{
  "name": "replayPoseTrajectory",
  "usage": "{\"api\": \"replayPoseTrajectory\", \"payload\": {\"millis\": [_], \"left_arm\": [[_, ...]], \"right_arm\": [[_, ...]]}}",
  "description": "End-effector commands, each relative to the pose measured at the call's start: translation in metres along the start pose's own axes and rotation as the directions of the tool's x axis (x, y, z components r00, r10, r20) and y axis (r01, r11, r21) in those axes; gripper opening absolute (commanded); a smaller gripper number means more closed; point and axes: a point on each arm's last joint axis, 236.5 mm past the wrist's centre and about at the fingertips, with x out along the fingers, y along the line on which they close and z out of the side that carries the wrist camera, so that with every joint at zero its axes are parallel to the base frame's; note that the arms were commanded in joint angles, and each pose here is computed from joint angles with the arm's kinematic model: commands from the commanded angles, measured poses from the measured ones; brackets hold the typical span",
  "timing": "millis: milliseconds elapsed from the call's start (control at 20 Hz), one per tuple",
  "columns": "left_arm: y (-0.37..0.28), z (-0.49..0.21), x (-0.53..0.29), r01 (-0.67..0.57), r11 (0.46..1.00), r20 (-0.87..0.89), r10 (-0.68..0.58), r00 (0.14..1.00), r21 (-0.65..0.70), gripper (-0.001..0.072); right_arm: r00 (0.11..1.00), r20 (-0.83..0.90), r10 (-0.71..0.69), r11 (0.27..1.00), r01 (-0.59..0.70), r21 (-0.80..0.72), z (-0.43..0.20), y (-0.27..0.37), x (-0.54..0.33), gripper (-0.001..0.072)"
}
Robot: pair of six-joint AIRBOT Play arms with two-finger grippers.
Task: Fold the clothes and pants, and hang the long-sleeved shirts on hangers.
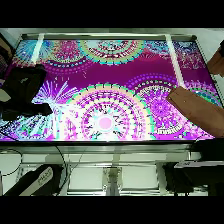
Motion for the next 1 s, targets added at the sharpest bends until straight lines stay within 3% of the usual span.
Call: {"api": "replayPoseTrajectory", "payload": {"millis": [0,200,400,550,750,950], "left_arm": [[0.000,0.000,0.000,0.000,1.000,-0.001,0.000,1.000,-0.001,0.0687],[0.000,0.000,0.000,0.000,1.000,-0.001,0.000,1.000,-0.001,0.0687],[0.000,0.000,0.000,0.000,1.000,-0.001,0.000,1.000,-0.001,0.0686],[0.000,0.000,0.000,0.000,1.000,-0.001,0.000,1.000,-0.001,0.0686],[0.000,0.000,0.000,0.000,1.000,-0.001,0.000,1.000,-0.001,0.0686],[0.000,0.000,0.000,0.000,1.000,-0.001,0.000,1.000,-0.001,0.0687]], "right_arm": [[1.000,0.001,0.000,1.000,0.000,0.023,-0.005,-0.007,-0.008,0.0487],[0.986,0.105,0.127,0.991,-0.121,-0.061,-0.008,0.059,-0.066,0.0502],[0.948,0.167,0.272,0.933,-0.217,-0.286,-0.058,0.161,-0.125,0.0502],[0.958,0.015,0.285,0.872,-0.253,-0.418,-0.144,0.210,-0.100,0.0503],[0.939,-0.279,0.201,0.808,-0.320,-0.495,-0.282,0.227,-0.039,0.0505],[0.894,-0.408,0.186,0.754,-0.397,-0.523,-0.375,0.239,-0.015,0.0504]]}}
